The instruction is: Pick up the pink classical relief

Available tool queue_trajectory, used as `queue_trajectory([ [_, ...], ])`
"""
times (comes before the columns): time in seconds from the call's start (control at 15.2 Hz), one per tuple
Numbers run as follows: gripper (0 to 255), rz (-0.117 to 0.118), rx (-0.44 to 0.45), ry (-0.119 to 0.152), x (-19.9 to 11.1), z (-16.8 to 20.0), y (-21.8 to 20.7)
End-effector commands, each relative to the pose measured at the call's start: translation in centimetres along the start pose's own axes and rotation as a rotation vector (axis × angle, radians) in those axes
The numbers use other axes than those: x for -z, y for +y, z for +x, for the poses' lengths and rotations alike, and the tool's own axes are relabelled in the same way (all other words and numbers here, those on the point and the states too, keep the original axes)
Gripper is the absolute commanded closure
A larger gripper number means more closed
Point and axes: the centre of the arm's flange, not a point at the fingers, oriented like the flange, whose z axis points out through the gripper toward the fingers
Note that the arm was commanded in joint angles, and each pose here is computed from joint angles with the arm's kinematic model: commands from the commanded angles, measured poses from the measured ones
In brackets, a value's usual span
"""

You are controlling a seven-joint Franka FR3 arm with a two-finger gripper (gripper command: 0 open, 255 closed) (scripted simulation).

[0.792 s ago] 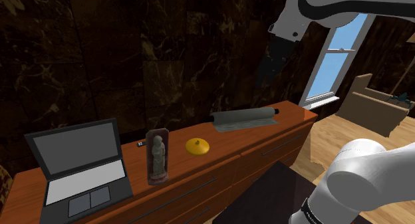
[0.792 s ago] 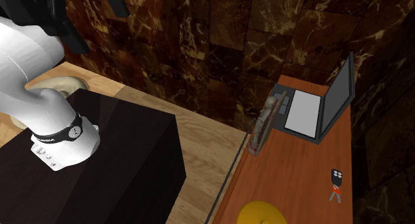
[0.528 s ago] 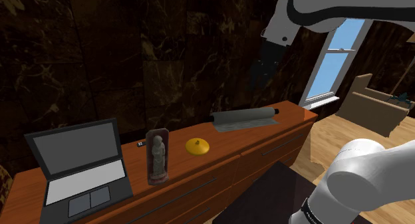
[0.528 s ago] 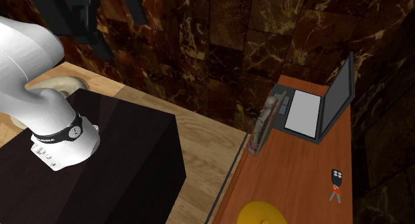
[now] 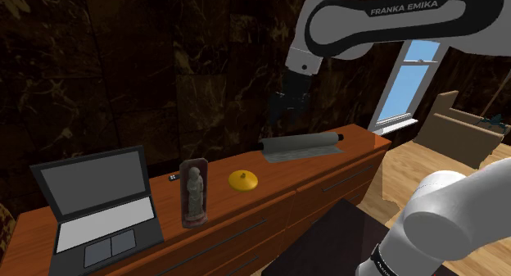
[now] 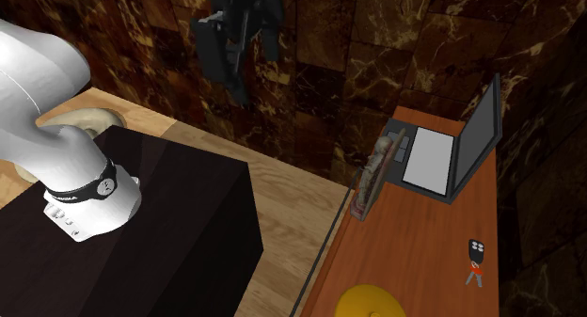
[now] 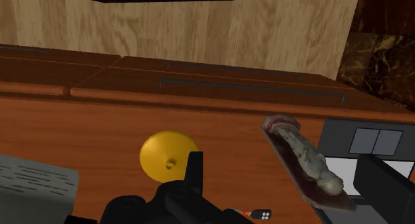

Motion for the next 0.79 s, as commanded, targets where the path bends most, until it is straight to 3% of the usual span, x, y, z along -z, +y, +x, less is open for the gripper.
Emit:
queue_trajectory([
  [0.0, 0, 0.000, -0.030, -0.011, -1.6, 1.0, -1.6],
  [0.73, 0, -0.004, -0.180, -0.073, -11.4, 8.7, -10.0],
])
